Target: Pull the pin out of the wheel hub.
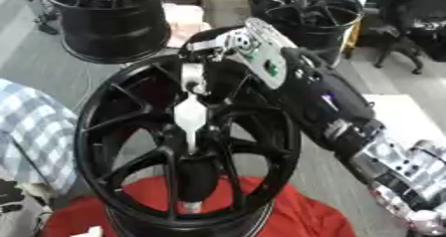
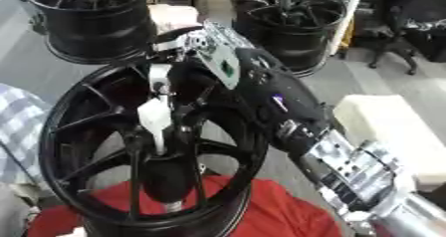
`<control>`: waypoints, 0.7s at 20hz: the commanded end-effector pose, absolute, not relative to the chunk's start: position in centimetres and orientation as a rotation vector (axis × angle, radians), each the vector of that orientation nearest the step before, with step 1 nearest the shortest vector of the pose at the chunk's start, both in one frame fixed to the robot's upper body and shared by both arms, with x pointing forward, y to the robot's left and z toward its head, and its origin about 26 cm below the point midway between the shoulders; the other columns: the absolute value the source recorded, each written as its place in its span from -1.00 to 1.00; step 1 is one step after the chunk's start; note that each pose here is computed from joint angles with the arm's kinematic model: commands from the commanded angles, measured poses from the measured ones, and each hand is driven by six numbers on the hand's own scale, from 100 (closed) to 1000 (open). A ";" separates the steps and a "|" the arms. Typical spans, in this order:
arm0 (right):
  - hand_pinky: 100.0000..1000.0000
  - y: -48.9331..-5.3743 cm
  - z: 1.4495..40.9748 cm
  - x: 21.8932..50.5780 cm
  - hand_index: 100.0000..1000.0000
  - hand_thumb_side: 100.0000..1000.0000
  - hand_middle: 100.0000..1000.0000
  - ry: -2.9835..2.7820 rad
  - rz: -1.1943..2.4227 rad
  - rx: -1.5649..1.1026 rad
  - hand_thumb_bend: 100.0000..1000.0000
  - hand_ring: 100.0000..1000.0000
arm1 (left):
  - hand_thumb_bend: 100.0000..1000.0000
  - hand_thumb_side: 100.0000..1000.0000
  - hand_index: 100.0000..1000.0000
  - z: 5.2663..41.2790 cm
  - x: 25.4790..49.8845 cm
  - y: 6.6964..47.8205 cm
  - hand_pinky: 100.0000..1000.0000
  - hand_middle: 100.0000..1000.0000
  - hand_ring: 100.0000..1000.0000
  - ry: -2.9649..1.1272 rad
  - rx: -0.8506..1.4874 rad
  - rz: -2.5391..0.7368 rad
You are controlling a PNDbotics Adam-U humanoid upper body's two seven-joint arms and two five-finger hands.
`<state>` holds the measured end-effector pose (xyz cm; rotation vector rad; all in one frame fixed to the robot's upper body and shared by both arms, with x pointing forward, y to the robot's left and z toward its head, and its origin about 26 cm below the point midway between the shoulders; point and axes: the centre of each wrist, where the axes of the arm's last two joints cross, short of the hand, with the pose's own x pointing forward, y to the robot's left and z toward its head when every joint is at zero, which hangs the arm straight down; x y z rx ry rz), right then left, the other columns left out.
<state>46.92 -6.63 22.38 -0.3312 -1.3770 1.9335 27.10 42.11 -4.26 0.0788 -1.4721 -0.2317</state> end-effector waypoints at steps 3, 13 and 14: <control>0.04 -8.2 28.4 46.4 0.47 -0.86 0.03 -1.514 1.890 -0.414 -1.00 -0.05 | -0.31 0.38 0.45 -3.1 27.5 42.6 0.37 0.18 0.35 -1.494 0.100 -0.260; 0.03 -25.0 34.4 43.5 0.46 -0.91 -0.01 -1.644 1.462 -0.763 -1.00 -0.08 | -0.32 0.37 0.44 -3.2 27.1 43.3 0.37 0.18 0.35 -1.486 0.125 -0.235; 0.02 -27.0 34.0 42.8 0.46 -1.00 0.00 -1.649 1.397 -0.799 -0.69 -0.09 | -0.32 0.37 0.44 -3.2 27.1 43.3 0.37 0.18 0.35 -1.486 0.126 -0.232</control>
